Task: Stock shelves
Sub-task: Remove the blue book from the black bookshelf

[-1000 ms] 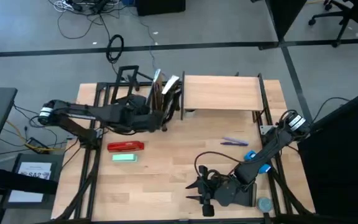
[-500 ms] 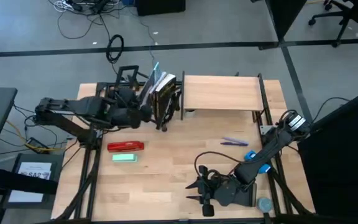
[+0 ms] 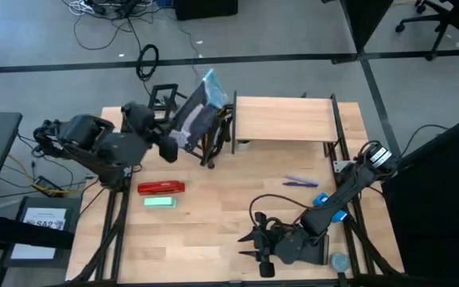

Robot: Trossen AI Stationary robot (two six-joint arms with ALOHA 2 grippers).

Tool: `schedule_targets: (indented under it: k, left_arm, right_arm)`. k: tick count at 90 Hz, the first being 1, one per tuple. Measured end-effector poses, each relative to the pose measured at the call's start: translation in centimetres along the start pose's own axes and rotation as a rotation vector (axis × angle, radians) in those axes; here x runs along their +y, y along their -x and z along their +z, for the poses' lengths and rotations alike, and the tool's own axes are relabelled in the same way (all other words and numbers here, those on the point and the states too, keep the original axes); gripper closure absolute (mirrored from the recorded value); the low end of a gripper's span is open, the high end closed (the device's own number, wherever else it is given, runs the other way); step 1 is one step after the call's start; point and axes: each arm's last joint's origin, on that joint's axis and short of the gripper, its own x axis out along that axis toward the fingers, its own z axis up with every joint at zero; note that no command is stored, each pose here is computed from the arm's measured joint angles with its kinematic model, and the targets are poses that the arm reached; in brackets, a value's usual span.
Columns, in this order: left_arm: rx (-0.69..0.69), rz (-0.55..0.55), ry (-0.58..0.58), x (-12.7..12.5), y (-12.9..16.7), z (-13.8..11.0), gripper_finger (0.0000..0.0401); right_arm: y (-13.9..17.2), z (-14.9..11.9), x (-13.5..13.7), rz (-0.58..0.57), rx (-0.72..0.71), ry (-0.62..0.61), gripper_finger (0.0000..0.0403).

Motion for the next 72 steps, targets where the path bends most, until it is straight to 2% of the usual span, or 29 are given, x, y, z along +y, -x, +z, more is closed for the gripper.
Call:
schedule_targets:
  k: [16,25,33,41,49,57,63,72]
  left_arm:
    - [0.081,-0.212,-0.056,-4.2,1.3,-1.8,0.0401]
    - [0.199,-0.32,-0.094,-7.4,1.6,-4.5,0.0401]
    - [0.36,-0.38,-0.135,-10.2,2.0,-7.9,0.0401]
    - [0.527,-0.345,-0.182,-12.3,2.4,-12.0,0.0401]
    - [0.668,-0.222,-0.223,-13.4,2.7,-16.1,0.0401]
    - [0.732,-0.119,-0.248,-14.2,2.6,-19.9,0.0401]
    - [0.76,-0.119,-0.231,-14.8,2.1,-22.2,0.0401]
    - [0.772,-0.208,-0.192,-15.6,1.0,-24.9,0.0401]
  right_arm:
    - [0.0,0.0,0.0,-0.001,0.003,0.002,0.0273]
    - [0.0,0.0,0.0,-0.002,0.004,0.002,0.0273]
    - [0.0,0.0,0.0,0.001,0.005,0.004,0.0273]
    - [0.5,-0.1,0.5,0.033,0.01,0.04,0.0273]
    - [1.8,0.3,1.4,0.073,-0.007,0.075,0.0273]
    - [3.4,0.9,1.9,0.106,-0.022,0.104,0.0273]
    - [4.5,1.3,2.3,0.113,-0.041,0.125,0.0273]
    - [5.8,2.1,2.4,0.114,-0.081,0.141,0.0273]
